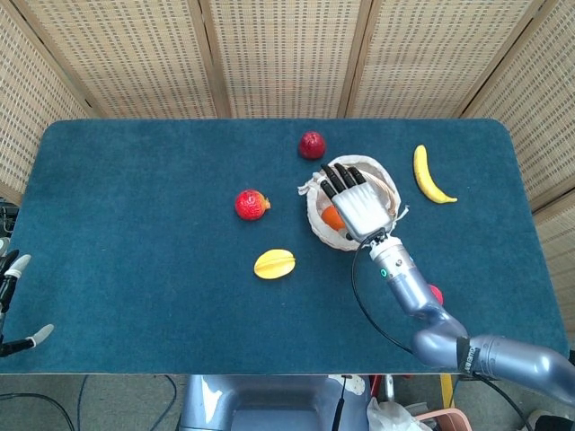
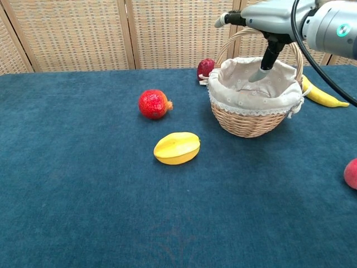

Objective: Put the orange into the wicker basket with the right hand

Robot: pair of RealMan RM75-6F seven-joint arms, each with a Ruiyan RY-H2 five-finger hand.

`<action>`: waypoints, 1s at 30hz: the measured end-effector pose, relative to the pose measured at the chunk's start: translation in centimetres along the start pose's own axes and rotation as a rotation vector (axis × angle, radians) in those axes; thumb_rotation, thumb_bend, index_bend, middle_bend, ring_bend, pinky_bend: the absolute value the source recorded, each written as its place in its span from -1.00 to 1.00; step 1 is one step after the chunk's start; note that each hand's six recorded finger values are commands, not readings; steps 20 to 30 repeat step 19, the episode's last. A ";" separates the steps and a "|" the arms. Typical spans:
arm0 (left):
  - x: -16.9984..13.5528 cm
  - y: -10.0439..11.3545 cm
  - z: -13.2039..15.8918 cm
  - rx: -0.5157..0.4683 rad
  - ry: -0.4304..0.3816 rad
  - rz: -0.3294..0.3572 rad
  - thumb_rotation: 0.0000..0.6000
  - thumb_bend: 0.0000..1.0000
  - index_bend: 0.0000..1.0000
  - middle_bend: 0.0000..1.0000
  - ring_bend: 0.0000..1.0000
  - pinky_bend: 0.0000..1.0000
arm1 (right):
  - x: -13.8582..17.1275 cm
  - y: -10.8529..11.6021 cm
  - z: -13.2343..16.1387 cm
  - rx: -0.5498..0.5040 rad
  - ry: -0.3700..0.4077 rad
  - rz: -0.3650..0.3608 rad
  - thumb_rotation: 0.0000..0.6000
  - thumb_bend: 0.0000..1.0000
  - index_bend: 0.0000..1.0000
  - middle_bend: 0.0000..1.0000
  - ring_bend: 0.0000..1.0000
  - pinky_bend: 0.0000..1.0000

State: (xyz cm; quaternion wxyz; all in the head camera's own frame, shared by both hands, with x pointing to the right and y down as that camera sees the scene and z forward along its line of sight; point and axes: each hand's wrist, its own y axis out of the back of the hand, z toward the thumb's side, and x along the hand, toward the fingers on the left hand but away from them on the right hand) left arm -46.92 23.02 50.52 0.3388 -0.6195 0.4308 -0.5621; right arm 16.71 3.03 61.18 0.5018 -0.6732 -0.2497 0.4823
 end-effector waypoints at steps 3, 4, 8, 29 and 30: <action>-0.1 0.1 0.0 -0.004 -0.003 0.001 1.00 -1.00 -1.00 -1.00 -1.00 -1.00 | 1.0 0.9 0.1 -0.004 0.015 -0.014 1.00 -1.00 -0.98 -1.00 -1.00 -1.00; -0.1 0.1 0.0 -0.005 -0.004 0.002 1.00 -1.00 -1.00 -1.00 -1.00 -1.00 | 1.5 1.2 0.0 -0.004 0.020 -0.021 1.00 -1.00 -0.98 -1.00 -1.00 -1.00; -0.4 0.3 0.1 -0.011 -0.009 0.008 1.00 -1.00 -1.00 -1.00 -1.00 -1.00 | 4.0 2.4 -0.9 -0.003 0.041 -0.052 1.00 -1.00 -0.98 -1.00 -1.00 -1.00; -1.4 0.5 0.5 -0.011 -0.034 0.017 1.00 -1.00 -1.00 -1.00 -1.00 -1.00 | 14.2 -1.4 -8.5 -0.134 -0.085 -0.035 1.00 -1.00 -1.00 -1.00 -1.00 -1.00; -1.4 0.5 0.5 -0.011 -0.034 0.017 1.00 -1.00 -1.00 -1.00 -1.00 -1.00 | 14.2 -1.4 -8.5 -0.134 -0.085 -0.035 1.00 -1.00 -1.00 -1.00 -1.00 -1.00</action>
